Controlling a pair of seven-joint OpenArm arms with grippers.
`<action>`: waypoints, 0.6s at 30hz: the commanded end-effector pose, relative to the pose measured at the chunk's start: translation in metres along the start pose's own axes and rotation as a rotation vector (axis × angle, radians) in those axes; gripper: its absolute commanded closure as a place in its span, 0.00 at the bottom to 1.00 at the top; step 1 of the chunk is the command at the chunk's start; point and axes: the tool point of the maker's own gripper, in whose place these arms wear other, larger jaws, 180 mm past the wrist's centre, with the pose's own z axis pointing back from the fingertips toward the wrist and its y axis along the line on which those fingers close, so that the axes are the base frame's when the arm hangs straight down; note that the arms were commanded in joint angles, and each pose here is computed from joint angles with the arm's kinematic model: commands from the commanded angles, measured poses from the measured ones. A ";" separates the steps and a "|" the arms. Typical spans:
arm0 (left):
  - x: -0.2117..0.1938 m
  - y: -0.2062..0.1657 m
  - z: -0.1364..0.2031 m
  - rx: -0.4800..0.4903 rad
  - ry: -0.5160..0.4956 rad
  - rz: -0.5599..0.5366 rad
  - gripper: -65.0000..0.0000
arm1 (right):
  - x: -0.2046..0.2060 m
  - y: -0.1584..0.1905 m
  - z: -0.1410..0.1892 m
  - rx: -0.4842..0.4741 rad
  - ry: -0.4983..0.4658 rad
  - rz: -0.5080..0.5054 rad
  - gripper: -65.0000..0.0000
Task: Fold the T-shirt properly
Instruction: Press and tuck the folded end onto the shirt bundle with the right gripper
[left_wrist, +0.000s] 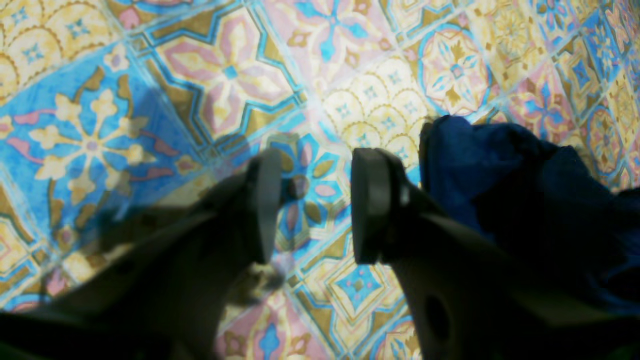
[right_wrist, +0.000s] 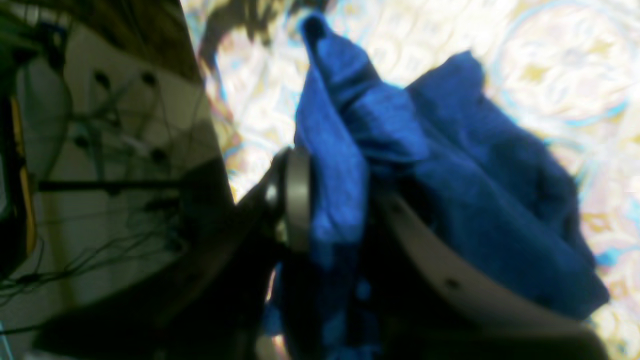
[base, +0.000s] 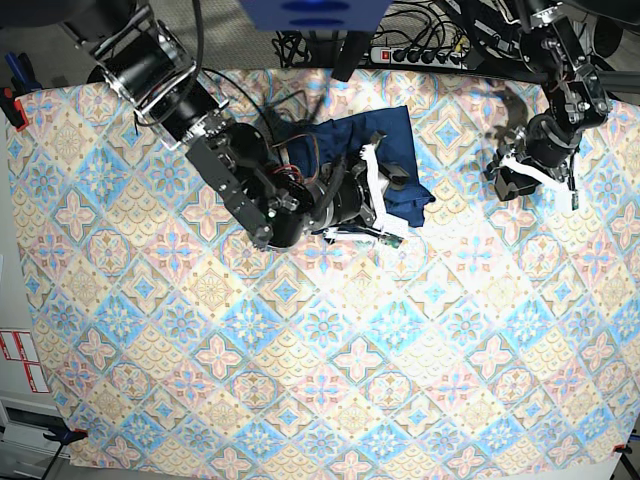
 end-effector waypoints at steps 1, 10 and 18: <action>0.012 -0.002 0.003 -0.011 -0.039 -0.015 0.66 | 0.019 -0.003 0.004 0.001 -0.047 0.026 0.96; 0.006 -0.001 0.006 -0.009 -0.030 -0.010 0.66 | 0.013 -0.026 -0.010 -0.027 -0.043 0.001 0.96; 0.006 -0.001 0.006 -0.009 -0.030 -0.010 0.66 | 0.016 -0.032 -0.014 -0.092 -0.022 0.064 0.77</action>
